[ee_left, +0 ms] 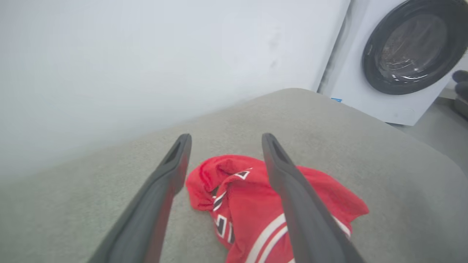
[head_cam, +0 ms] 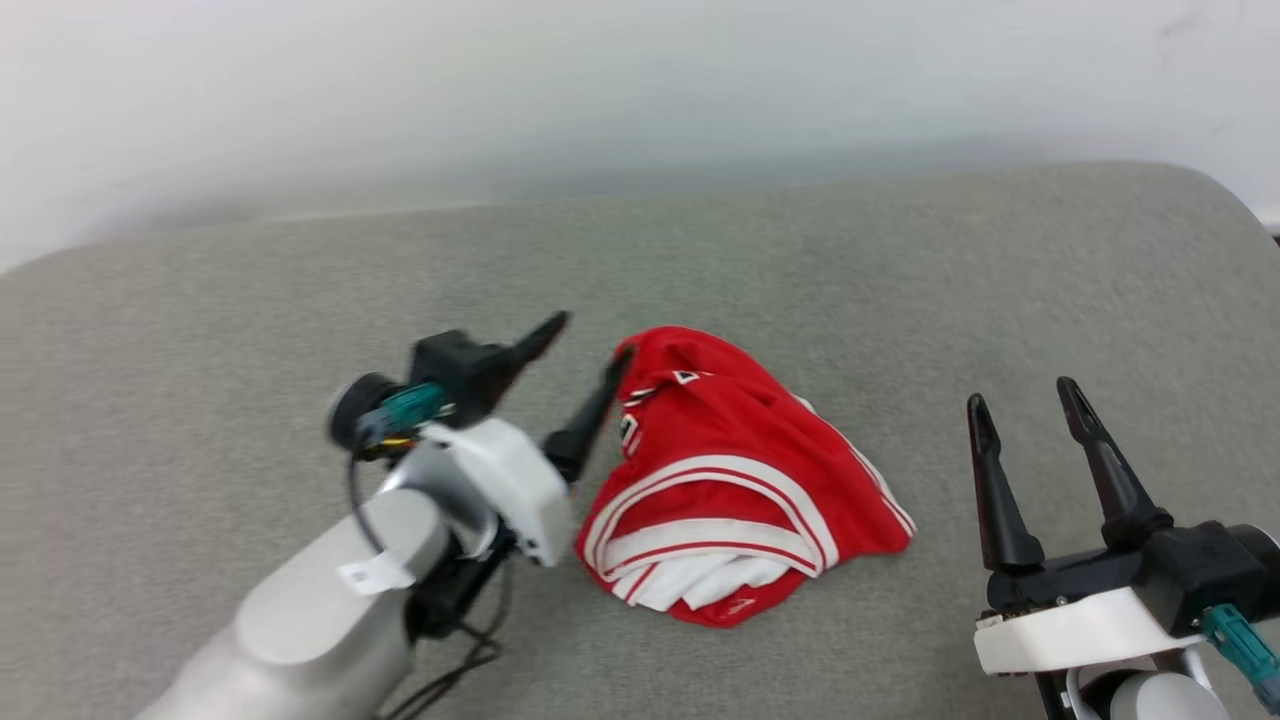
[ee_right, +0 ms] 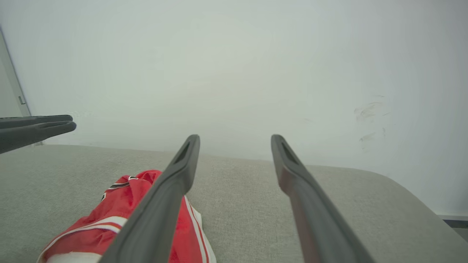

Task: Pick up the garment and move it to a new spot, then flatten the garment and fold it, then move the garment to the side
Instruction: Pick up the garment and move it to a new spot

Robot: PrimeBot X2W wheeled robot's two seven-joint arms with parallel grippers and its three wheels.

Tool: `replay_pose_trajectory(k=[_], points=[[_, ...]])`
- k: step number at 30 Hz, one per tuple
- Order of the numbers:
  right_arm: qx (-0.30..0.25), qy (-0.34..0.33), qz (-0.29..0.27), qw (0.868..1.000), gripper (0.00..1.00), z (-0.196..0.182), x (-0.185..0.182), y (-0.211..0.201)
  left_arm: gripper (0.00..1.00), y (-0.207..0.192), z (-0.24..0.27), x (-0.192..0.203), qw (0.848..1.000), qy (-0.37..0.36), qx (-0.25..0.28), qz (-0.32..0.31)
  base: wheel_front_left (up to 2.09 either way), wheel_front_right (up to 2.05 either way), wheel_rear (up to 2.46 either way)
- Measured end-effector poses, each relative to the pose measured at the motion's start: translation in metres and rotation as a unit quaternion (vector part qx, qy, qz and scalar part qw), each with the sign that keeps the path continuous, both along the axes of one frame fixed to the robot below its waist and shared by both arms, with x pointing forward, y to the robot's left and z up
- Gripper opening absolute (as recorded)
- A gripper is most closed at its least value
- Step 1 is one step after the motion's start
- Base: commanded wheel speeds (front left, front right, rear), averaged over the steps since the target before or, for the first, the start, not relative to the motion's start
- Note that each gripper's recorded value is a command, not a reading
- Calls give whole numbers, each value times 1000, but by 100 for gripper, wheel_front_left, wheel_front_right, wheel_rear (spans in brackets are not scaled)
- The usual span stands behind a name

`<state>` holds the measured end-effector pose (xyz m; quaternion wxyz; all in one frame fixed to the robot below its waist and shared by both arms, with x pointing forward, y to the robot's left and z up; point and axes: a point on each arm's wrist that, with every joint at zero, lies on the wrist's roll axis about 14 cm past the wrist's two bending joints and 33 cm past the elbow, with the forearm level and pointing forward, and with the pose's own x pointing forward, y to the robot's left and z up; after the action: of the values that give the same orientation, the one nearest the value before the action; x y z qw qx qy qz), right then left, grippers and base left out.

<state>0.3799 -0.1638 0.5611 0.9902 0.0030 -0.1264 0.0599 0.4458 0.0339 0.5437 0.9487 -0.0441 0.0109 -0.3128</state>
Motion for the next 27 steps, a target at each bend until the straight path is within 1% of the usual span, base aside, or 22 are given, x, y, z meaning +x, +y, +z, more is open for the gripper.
replay_pose_trajectory(k=[2, 5, 6, 10, 14, 17, 24, 27], points=[[1, -6, 10, 1000, 100, 4, 1, 7, 100, 28, 9, -2, 999, -24, 3, 38, 0, 0, 0], [2, -16, 19, 1000, 100, 10, 1, 13, 100, 59, 15, -17, 996, -32, -21, 81, 0, 0, 0], [3, -17, 22, 1000, 100, 11, 0, 14, 100, 71, 16, -21, 994, -36, -21, 98, 0, 0, 0], [7, -21, 29, 999, 100, 14, -2, 19, 100, 106, 42, -40, 982, -88, -35, 163, 0, 0, 0], [12, -19, 33, 999, 100, 12, -6, 21, 100, 118, 33, -69, 974, -93, -47, 203, 0, 0, 0], [12, -17, 34, 999, 100, 11, -8, 22, 100, 123, 32, -81, 967, -98, -61, 227, 0, 0, 0], [17, -16, 39, 999, 100, 11, -11, 24, 100, 118, 17, -100, 965, -93, -61, 238, 0, 0, 0], [18, -16, 41, 999, 100, 10, -12, 25, 100, 122, 10, -102, 964, -93, -40, 247, 0, 0, 0]])
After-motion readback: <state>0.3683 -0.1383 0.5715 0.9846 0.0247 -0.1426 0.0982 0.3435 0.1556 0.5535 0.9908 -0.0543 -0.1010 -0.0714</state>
